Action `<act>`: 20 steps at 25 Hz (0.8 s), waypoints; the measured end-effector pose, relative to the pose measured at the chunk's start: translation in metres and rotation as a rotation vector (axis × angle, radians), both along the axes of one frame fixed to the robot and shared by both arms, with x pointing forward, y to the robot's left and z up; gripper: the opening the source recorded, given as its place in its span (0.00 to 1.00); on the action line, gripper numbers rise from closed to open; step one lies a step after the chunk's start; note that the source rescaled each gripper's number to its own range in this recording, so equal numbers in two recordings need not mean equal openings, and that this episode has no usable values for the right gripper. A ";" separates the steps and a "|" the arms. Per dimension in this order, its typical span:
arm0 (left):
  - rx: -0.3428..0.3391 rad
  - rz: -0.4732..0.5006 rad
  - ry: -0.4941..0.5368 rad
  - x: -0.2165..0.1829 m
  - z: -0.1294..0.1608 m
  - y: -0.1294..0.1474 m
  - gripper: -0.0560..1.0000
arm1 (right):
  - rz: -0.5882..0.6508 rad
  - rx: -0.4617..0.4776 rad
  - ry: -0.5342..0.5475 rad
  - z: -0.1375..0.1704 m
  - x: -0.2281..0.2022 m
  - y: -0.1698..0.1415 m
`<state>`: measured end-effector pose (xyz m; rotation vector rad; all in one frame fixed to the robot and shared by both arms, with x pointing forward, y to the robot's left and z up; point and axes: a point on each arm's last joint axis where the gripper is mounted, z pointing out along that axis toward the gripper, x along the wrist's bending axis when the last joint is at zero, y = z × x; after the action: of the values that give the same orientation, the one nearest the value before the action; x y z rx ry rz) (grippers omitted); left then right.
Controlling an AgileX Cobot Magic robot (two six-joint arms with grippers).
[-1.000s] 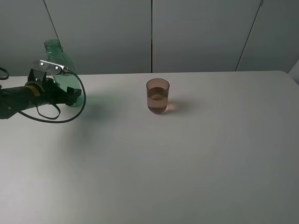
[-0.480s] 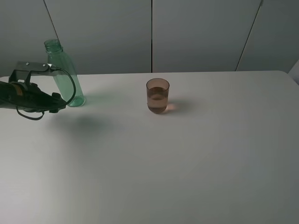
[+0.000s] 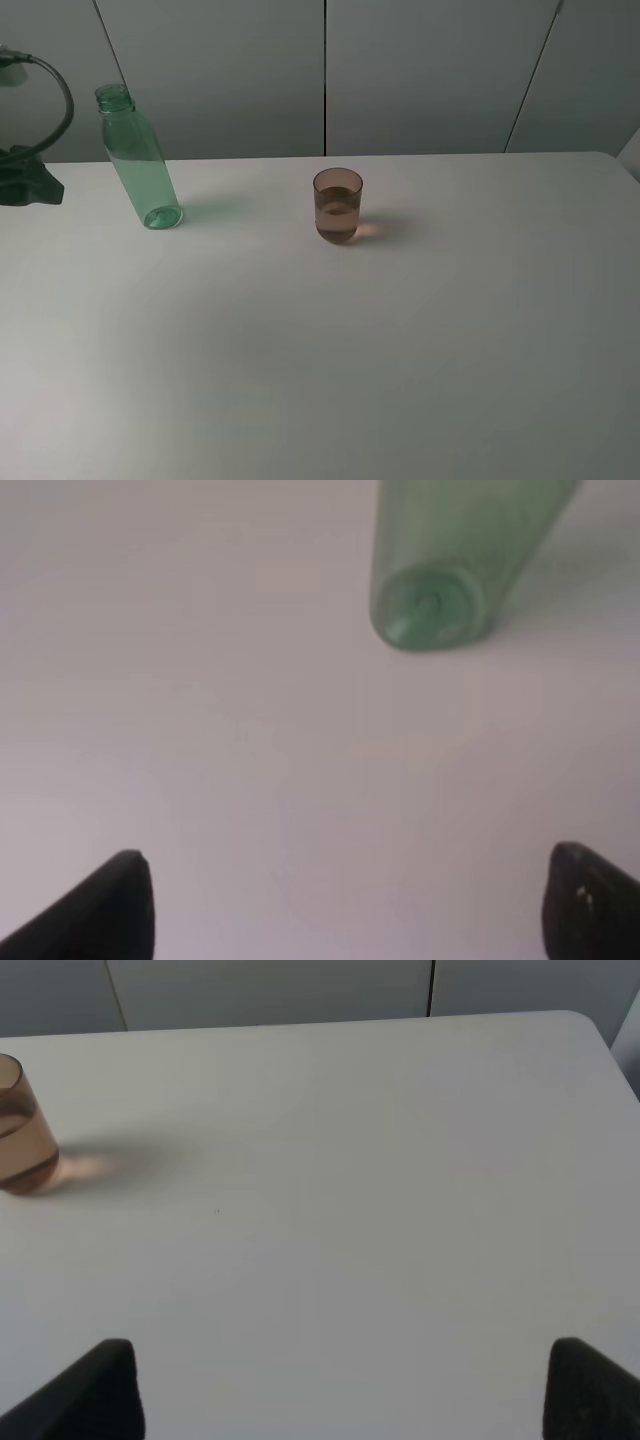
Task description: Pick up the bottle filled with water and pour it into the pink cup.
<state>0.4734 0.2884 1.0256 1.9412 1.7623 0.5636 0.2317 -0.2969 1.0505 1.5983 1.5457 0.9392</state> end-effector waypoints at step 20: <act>-0.041 -0.106 -0.304 -0.195 0.051 0.000 1.00 | 0.000 0.000 0.000 0.000 0.000 0.000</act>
<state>0.2788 0.2880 1.0768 1.7994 1.4629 0.7358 0.2317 -0.2969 1.0505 1.5983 1.5457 0.9392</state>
